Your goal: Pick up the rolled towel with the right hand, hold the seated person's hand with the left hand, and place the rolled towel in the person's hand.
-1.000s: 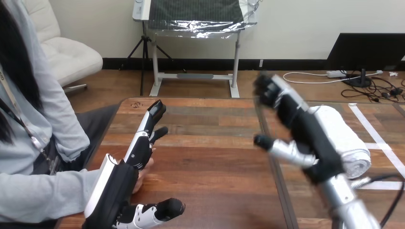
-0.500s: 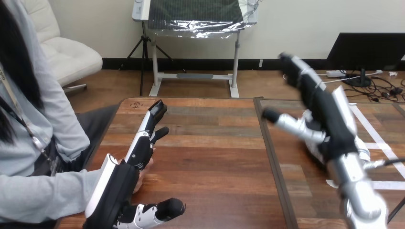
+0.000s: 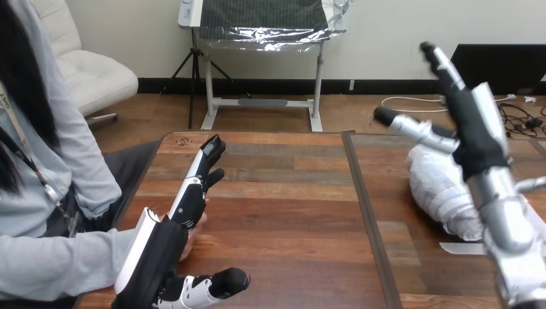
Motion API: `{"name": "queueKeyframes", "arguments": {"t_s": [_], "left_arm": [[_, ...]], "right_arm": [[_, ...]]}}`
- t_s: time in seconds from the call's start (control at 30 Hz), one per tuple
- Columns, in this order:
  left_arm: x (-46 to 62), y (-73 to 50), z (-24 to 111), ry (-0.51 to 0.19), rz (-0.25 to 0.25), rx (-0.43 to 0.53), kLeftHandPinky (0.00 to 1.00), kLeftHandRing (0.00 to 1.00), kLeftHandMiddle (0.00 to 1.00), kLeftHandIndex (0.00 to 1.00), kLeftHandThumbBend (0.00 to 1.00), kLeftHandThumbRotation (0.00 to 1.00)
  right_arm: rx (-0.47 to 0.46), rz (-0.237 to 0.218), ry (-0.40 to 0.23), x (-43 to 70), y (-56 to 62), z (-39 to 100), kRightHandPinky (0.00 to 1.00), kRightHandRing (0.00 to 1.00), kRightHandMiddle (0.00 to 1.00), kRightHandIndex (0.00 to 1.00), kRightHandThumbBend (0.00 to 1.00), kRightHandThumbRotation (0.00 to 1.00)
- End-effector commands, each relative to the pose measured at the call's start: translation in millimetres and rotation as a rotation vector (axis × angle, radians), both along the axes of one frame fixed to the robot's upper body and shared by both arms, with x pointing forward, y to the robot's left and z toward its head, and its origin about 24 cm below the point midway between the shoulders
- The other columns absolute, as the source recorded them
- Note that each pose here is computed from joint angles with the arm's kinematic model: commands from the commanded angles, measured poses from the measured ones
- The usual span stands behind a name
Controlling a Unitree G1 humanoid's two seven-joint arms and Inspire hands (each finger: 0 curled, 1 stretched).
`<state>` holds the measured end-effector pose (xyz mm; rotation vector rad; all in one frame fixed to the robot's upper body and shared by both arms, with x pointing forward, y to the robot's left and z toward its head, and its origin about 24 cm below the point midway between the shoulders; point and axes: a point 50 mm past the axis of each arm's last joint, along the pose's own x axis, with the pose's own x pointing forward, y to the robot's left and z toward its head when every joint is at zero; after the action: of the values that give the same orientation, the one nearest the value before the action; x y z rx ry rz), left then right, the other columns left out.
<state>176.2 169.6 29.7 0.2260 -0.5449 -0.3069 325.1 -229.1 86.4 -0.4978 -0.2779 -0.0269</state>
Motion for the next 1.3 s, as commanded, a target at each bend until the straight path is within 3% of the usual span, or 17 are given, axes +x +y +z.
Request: {"name": "queueKeyframes", "arguments": {"t_s": [0.0, 0.43, 0.93, 1.27], "left_arm": [[10.4, -4.2, 12.6, -0.077, -0.01, -0.033, 0.96, 1.0, 1.0, 1.0, 1.0, 0.77], [9.0, -6.0, 13.6, -0.086, -0.001, -0.037, 1.0, 1.0, 1.0, 1.0, 1.0, 0.77], [6.9, -6.3, 14.2, -0.088, 0.002, -0.034, 1.0, 1.0, 1.0, 1.0, 1.0, 0.78], [6.1, -7.2, 15.0, -0.086, -0.009, -0.048, 1.0, 1.0, 1.0, 1.0, 1.0, 0.77]], "right_arm": [[-0.052, -0.026, -0.128, 22.4, -2.3, 52.5, 1.0, 1.0, 1.0, 0.98, 1.0, 0.55], [-0.119, -0.133, -0.073, 42.8, -15.1, 71.0, 0.9, 1.0, 0.99, 0.99, 1.0, 0.58], [-0.171, -0.226, 0.049, 62.3, -25.9, 77.1, 0.79, 1.0, 1.0, 1.0, 1.0, 0.59], [-0.208, -0.299, 0.145, 71.6, -32.6, 75.6, 0.81, 1.0, 1.0, 1.0, 1.0, 0.55]]}}
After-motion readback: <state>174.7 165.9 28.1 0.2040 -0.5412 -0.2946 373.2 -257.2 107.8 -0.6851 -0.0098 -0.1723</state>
